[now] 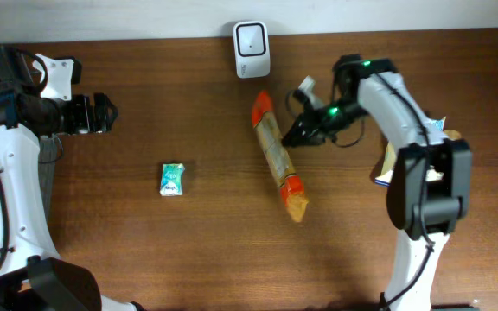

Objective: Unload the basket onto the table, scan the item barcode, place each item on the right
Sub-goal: 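Lift the spaghetti pack upright with the right gripper toward the scanner, then hold the spaghetti pack over the scanner with the right gripper, tilting it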

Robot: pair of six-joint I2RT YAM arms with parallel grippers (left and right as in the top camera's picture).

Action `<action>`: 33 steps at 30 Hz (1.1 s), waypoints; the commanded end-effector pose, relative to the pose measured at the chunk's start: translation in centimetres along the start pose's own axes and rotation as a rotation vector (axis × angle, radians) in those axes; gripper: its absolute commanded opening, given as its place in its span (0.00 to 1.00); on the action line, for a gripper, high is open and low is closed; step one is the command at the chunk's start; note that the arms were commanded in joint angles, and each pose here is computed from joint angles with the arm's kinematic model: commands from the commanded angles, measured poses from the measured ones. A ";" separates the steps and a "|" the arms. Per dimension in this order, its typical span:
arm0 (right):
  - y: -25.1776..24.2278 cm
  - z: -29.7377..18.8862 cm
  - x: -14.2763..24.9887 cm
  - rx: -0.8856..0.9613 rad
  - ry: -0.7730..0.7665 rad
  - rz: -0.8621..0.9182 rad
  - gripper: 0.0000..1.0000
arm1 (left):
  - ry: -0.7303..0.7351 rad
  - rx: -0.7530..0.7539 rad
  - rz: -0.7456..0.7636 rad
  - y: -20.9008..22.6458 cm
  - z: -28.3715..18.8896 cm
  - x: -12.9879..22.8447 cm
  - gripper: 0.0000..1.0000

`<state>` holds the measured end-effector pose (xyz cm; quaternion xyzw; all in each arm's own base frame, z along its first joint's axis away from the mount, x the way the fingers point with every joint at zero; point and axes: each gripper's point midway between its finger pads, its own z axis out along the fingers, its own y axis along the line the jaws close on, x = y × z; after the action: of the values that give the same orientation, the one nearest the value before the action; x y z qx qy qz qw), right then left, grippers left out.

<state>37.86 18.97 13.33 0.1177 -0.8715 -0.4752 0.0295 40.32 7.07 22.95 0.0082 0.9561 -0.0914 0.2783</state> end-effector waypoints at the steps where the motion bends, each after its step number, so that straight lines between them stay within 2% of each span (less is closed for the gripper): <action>1: 7.6 -5.6 -1.5 -0.266 -0.186 -0.161 0.04 | -0.010 0.008 0.021 -0.2 -0.3 -0.2 0.99; 2: 7.6 -6.2 -1.6 -0.273 -0.201 -0.159 0.04 | -0.010 0.008 0.021 -0.2 -0.3 -0.2 0.99; 3: 6.1 -6.3 -1.5 -0.199 -0.193 -0.141 0.04 | -0.010 0.008 0.021 -0.2 -0.3 -0.2 0.99; 4: 4.1 -5.2 -0.9 -0.058 -0.144 -0.130 0.04 | -0.010 0.008 0.021 -0.2 -0.3 -0.2 0.99; 5: 2.3 -4.2 -0.3 0.077 -0.089 -0.108 0.08 | -0.010 0.008 0.021 -0.2 -0.3 -0.2 0.99; 7: -2.1 -1.5 0.4 0.539 0.030 -0.099 0.68 | -0.010 0.008 0.021 -0.2 -0.3 -0.2 0.99; 8: -2.9 -0.6 0.2 0.690 0.043 -0.124 0.91 | -0.010 0.008 0.021 -0.2 -0.3 -0.2 0.99; 9: -2.8 1.2 -0.1 0.800 0.064 -0.184 0.99 | -0.010 0.008 0.021 -0.2 -0.3 -0.2 0.99; 12: -4.6 3.7 -0.2 1.019 0.113 -0.231 0.98 | -0.010 0.008 0.021 -0.2 -0.3 -0.2 0.99; 16: -8.8 6.9 0.6 1.073 0.223 -0.208 1.00 | -0.010 0.008 0.021 -0.2 -0.3 -0.2 0.99; 17: -9.6 7.5 0.5 1.074 0.229 -0.206 0.84 | -0.010 0.008 0.021 -0.2 -0.3 -0.2 0.99; 19: -9.7 7.7 0.0 1.071 0.211 -0.213 0.37 | -0.010 0.008 0.021 -0.2 -0.3 -0.2 0.99; 21: -9.7 7.8 0.0 1.068 0.210 -0.212 0.04 | -0.010 0.008 0.021 -0.2 -0.3 -0.2 0.99; 24: -7.3 9.0 0.6 0.918 0.234 -0.191 0.04 | -0.010 0.008 0.021 -0.2 -0.3 -0.2 0.99; 26: -0.5 9.0 0.0 0.586 0.237 -0.234 0.04 | -0.010 0.008 0.021 -0.2 -0.3 -0.2 0.99; 27: 4.1 7.6 -0.7 0.377 0.208 -0.273 0.04 | -0.010 0.008 0.021 -0.2 -0.3 -0.2 0.99; 29: 10.5 3.9 -1.6 0.099 0.122 -0.324 0.04 | -0.010 0.008 0.021 -0.2 -0.3 -0.2 0.99; 32: 14.4 -0.6 -2.9 -0.127 0.004 -0.293 0.04 | -0.010 0.008 0.021 -0.2 -0.3 -0.2 0.99; 33: 15.8 -2.3 -3.3 -0.252 -0.038 -0.270 0.04 | -0.010 0.008 0.021 -0.2 -0.3 -0.2 0.99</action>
<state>39.12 24.99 20.46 0.2265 -0.8688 -0.4404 0.0021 40.32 7.07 22.95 0.0082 0.9561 -0.0914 0.2783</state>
